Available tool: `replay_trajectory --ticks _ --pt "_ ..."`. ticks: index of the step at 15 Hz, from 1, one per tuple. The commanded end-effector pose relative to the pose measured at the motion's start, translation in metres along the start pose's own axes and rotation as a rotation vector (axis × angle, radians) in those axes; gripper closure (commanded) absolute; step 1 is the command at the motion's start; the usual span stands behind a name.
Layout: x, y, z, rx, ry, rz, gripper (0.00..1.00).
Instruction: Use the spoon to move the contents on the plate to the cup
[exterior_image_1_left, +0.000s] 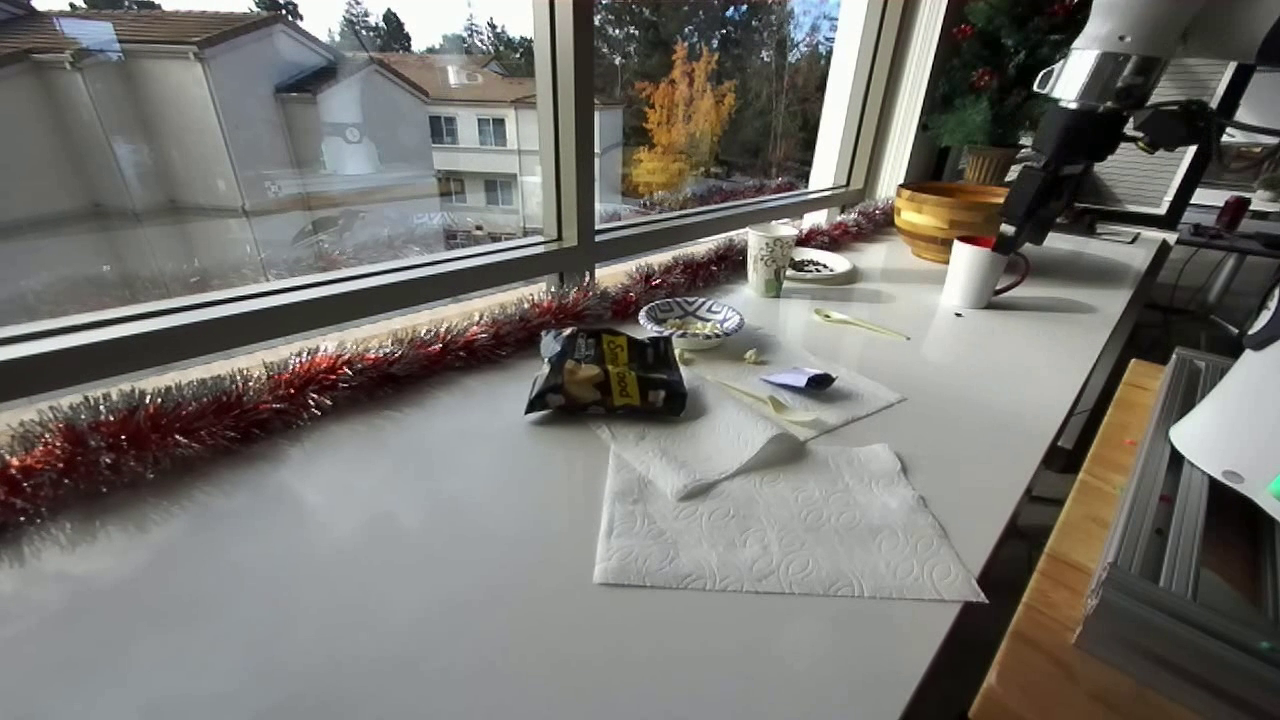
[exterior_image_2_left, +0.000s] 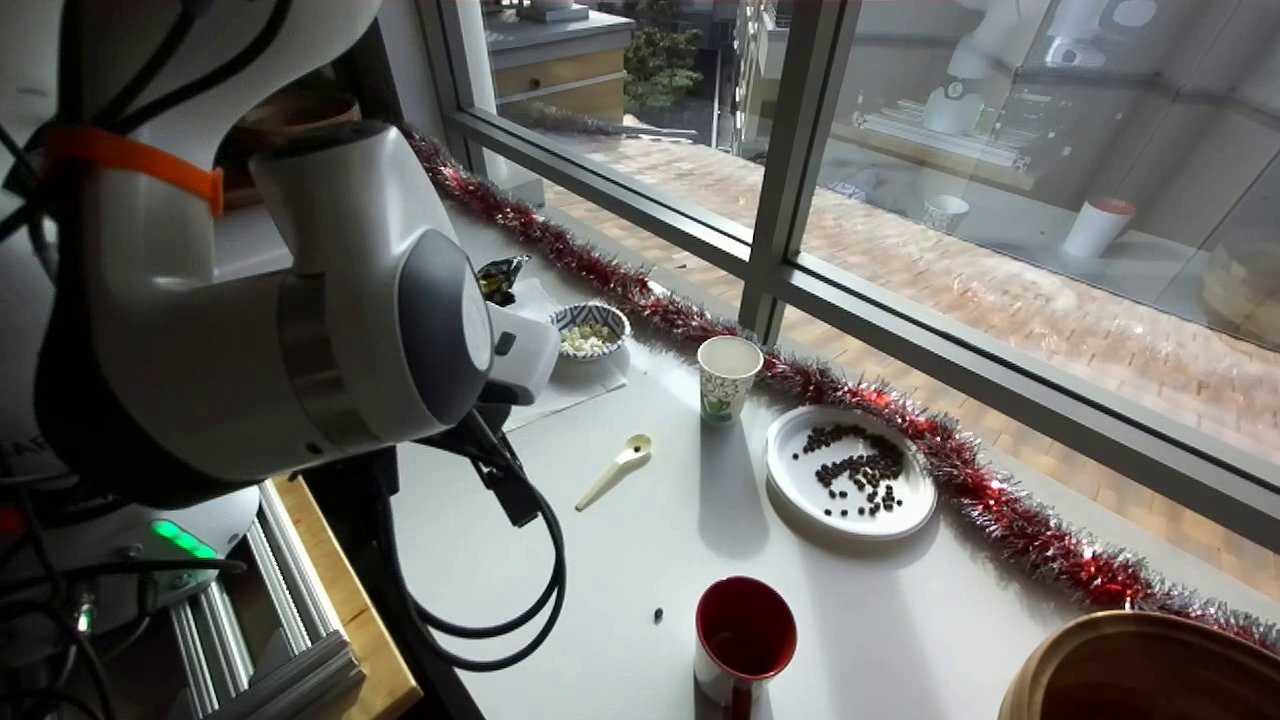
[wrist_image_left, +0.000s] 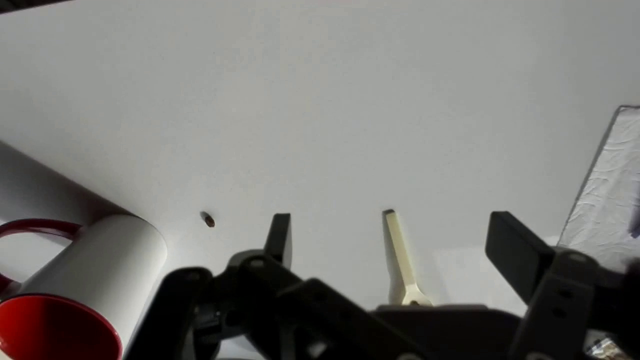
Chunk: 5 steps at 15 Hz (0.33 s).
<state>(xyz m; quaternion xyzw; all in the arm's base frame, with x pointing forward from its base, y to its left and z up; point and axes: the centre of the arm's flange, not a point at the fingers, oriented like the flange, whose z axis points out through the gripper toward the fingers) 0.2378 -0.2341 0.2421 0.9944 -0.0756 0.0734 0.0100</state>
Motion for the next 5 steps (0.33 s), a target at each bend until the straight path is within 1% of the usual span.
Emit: replay_trajectory --ticks 1,2,3,5 --pt "0.019 -0.013 -0.063 0.103 0.101 0.146 0.00" --pt "0.003 -0.005 -0.032 0.052 0.039 0.091 0.00" --pt "0.006 -0.005 -0.037 0.051 0.051 0.094 0.00" --pt "0.006 -0.005 -0.033 0.039 0.047 0.091 0.00"
